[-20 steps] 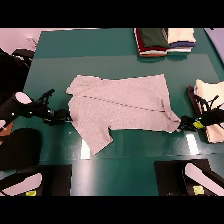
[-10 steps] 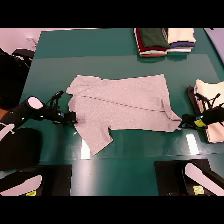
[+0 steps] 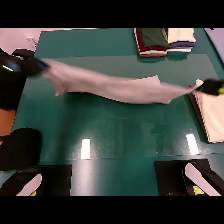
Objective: Fold the shirts.
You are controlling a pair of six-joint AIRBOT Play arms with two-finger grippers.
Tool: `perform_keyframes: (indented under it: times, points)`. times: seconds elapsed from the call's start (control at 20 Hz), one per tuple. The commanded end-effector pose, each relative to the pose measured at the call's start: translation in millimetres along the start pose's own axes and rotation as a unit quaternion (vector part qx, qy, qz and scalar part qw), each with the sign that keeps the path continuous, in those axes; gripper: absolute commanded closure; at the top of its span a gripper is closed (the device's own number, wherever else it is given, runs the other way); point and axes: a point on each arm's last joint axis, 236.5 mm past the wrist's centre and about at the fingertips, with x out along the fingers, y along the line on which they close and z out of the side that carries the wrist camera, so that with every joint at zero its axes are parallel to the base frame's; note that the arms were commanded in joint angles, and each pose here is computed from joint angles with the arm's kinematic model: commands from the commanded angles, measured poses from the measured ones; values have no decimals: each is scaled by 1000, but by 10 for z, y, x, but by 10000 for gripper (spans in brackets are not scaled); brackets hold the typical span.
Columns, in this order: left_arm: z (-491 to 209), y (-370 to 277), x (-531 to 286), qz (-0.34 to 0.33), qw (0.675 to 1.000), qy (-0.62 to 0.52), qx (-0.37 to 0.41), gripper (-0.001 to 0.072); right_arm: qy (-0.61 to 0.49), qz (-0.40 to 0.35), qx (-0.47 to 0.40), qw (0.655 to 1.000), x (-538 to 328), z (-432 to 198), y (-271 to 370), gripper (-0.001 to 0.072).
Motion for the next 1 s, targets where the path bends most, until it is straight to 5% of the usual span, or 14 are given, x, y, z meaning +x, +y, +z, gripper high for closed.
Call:
perform_keyframes:
  times: [0.0, 0.2, 0.4, 0.7, 0.95]
  points:
    - [1075, -790, -1437, 2, 975, -195, 107, 688, -175, -13, -85, 981, -1075, 702, 594, 700]
    - [1401, -1472, -2511, -14, 937, -307, 165, 689, -301, -57, -133, 943, -2145, 908, 966, 700]
    - [1470, -1488, -2826, 18, 926, -337, 171, 689, -349, -90, -141, 922, -2640, 942, 1084, 700]
    - [792, -341, -1301, 86, 990, -87, 72, 688, -224, -15, -134, 965, -1876, 1017, 1048, 701]
    - [-535, 663, 251, 87, 983, 155, -42, 688, 27, -31, -81, 996, -103, 573, 426, 701]
